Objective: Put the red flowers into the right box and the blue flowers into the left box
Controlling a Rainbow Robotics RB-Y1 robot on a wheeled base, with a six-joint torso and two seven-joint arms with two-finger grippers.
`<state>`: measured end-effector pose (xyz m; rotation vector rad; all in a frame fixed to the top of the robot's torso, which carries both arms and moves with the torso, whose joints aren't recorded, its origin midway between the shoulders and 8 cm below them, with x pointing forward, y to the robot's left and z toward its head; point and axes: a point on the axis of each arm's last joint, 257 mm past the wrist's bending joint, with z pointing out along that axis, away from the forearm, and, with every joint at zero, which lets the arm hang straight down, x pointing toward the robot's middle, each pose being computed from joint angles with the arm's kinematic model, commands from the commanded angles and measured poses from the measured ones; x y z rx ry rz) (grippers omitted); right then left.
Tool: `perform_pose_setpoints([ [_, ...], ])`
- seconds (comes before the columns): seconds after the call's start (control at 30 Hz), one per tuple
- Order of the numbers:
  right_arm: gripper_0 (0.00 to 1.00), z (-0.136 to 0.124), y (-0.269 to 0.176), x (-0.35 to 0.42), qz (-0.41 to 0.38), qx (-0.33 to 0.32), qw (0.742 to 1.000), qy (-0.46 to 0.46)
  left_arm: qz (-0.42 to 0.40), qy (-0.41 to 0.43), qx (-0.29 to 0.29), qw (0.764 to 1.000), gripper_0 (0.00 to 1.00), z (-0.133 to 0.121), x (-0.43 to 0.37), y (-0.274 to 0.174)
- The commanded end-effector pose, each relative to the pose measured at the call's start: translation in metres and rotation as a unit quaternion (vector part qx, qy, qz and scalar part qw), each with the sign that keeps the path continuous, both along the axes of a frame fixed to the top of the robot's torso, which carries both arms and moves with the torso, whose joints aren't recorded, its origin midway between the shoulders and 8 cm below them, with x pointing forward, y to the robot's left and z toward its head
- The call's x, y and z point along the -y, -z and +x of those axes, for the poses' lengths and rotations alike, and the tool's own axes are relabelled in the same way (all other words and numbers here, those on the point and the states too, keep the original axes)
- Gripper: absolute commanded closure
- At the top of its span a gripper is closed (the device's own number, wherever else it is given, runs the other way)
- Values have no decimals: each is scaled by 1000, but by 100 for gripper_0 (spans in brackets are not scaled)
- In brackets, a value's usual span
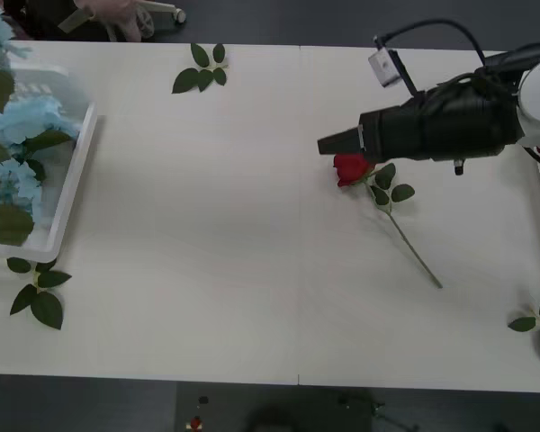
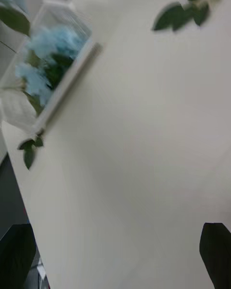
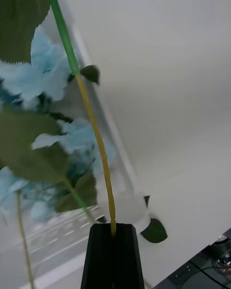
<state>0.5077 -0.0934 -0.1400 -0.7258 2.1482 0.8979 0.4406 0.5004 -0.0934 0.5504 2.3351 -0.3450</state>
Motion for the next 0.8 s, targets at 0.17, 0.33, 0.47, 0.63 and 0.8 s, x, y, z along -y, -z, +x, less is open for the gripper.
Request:
perform_pose_setpoints([
  [0.17,0,21,64,50,-192,-3,979,68,-5,-80,-11,997,100,-5,-64,58],
  [0.33,0,29,76,63,-237,12,968,82,11,-69,-5,998,46,7,-52,76],
  [0.47,0,33,86,78,-274,12,957,94,6,-48,7,999,21,13,-36,60],
  [0.63,0,41,100,92,-312,19,944,106,-58,9,38,998,14,9,8,-15],
  [0.8,0,45,120,93,-329,14,938,111,-132,94,119,980,14,-2,56,-134],
])
